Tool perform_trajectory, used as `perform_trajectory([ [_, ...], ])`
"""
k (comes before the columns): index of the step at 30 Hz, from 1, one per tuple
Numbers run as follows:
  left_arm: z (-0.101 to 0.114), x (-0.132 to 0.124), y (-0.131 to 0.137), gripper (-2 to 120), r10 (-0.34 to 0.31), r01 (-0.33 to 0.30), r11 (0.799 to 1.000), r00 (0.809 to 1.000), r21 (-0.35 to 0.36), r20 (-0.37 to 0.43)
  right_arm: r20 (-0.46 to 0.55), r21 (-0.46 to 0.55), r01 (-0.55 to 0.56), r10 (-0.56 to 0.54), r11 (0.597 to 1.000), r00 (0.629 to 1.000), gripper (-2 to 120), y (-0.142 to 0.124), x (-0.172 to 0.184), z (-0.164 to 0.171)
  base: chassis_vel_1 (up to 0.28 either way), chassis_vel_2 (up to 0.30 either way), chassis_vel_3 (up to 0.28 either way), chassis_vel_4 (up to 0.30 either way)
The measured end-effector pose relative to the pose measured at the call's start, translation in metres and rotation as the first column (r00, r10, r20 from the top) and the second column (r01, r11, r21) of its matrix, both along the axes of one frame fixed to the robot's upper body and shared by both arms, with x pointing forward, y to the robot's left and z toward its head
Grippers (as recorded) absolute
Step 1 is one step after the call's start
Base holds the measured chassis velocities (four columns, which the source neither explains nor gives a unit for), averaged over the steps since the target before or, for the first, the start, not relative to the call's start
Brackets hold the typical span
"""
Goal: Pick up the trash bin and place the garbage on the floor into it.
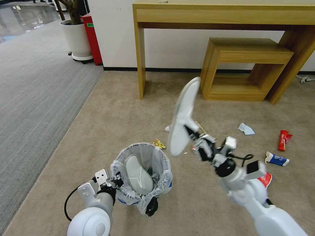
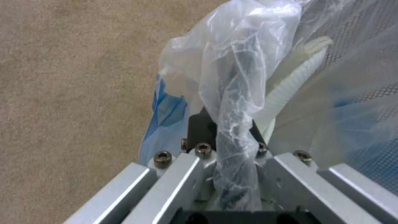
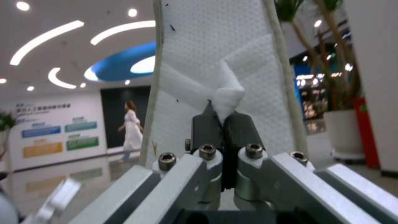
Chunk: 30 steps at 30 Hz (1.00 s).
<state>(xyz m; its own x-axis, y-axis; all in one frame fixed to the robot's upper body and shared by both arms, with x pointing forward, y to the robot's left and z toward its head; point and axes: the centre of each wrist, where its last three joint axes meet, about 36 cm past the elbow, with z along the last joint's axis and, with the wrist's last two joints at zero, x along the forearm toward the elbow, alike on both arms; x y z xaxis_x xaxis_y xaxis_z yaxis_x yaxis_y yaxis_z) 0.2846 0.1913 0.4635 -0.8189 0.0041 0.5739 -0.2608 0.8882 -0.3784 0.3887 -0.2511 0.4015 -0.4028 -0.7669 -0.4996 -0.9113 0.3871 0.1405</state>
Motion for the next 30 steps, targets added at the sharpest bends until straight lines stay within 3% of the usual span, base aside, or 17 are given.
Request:
perform_trajectory([
  [3,0.006,-0.004,0.0,0,-0.006,0.006,1.0,1.0,0.005,0.011,-0.028,-0.03,-0.027,0.026,0.999,0.999,0,0.01,-0.004,-0.019,0.0,0.0,0.0,0.0],
  [15,0.018,-0.014,-0.02,0,-0.059,0.059,0.998,0.998,-0.006,0.028,-0.045,-0.007,-0.008,0.007,1.0,0.999,0,0.047,-0.006,-0.037,0.0,0.0,0.0,0.0],
  [25,0.023,-0.016,-0.021,0,-0.066,0.066,0.998,0.997,-0.008,0.037,-0.004,-0.122,0.008,-0.008,0.992,1.0,1,0.041,0.002,-0.051,0.0,0.0,0.0,0.0],
  [30,0.026,-0.018,-0.019,0,-0.067,0.068,0.998,0.997,-0.007,0.039,-0.015,-0.137,0.008,-0.011,0.991,1.0,18,0.035,0.002,-0.052,0.0,0.0,0.0,0.0],
])
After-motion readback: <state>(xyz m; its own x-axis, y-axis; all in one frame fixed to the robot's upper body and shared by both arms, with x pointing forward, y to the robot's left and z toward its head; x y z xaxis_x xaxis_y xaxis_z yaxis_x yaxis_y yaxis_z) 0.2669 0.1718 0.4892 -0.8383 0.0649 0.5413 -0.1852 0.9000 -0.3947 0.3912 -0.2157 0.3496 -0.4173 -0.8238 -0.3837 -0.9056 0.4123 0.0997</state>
